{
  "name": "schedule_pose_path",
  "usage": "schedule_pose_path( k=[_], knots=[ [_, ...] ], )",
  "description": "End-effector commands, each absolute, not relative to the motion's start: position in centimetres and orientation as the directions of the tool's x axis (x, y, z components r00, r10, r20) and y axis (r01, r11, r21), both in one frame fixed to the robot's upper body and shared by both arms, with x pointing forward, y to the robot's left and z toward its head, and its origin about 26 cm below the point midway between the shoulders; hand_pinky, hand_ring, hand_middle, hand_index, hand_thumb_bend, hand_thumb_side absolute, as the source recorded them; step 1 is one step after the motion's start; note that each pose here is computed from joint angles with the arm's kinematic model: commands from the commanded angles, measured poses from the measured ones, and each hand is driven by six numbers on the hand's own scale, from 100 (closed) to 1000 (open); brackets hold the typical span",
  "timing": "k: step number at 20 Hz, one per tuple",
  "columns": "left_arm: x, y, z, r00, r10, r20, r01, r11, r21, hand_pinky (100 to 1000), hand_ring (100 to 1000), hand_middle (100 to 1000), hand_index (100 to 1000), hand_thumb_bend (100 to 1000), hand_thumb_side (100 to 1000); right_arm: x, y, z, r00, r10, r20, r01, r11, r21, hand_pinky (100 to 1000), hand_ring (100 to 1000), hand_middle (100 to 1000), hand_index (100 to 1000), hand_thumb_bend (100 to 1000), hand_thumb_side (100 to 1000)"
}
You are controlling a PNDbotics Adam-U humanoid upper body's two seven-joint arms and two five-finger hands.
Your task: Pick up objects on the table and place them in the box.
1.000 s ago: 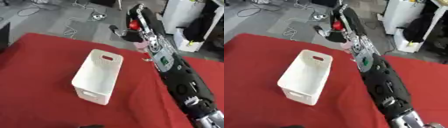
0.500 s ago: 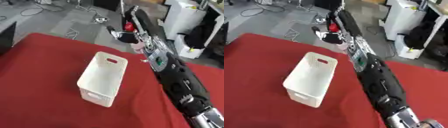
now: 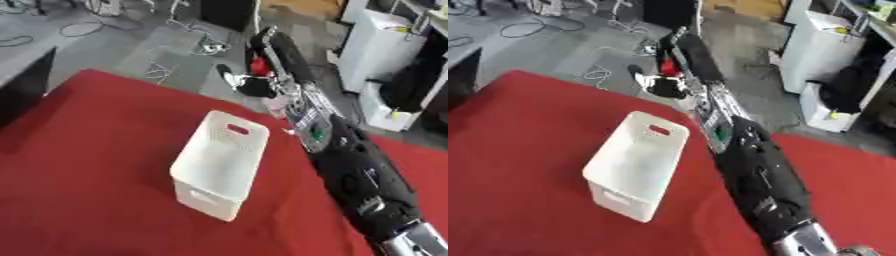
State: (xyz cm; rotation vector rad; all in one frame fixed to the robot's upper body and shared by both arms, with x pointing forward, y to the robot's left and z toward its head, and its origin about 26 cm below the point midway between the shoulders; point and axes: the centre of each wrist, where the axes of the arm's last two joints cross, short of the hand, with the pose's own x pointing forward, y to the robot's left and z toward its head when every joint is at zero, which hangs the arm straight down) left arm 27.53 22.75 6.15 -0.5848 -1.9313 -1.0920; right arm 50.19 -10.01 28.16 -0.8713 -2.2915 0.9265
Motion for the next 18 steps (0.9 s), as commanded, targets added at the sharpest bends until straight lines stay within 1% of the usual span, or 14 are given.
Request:
schedule_pose_path(
  k=[1,6,10,18],
  knots=[
    [27.7,22.6,6.7,-0.66,0.041,0.75,0.701,0.393,0.596,760,830,688,982,100,795,50.2,-10.2,30.2,-0.648,0.735,0.198,0.414,0.558,-0.719,100,100,100,110,408,100],
    [28.0,22.5,6.8,-0.659,0.033,0.752,0.702,0.386,0.599,760,830,687,983,103,799,50.3,-10.2,30.0,-0.625,0.751,0.212,0.418,0.552,-0.722,100,100,100,111,399,100],
    [28.2,22.4,6.8,-0.656,0.03,0.755,0.706,0.379,0.598,760,830,687,984,109,802,50.4,-9.9,29.8,-0.614,0.759,0.215,0.419,0.545,-0.726,100,100,100,111,375,100],
    [28.5,22.1,6.7,-0.64,0.029,0.768,0.717,0.383,0.583,761,829,685,984,123,805,50.8,-10.1,28.9,-0.569,0.794,0.214,0.43,0.509,-0.746,100,100,100,110,304,100]
  ],
)
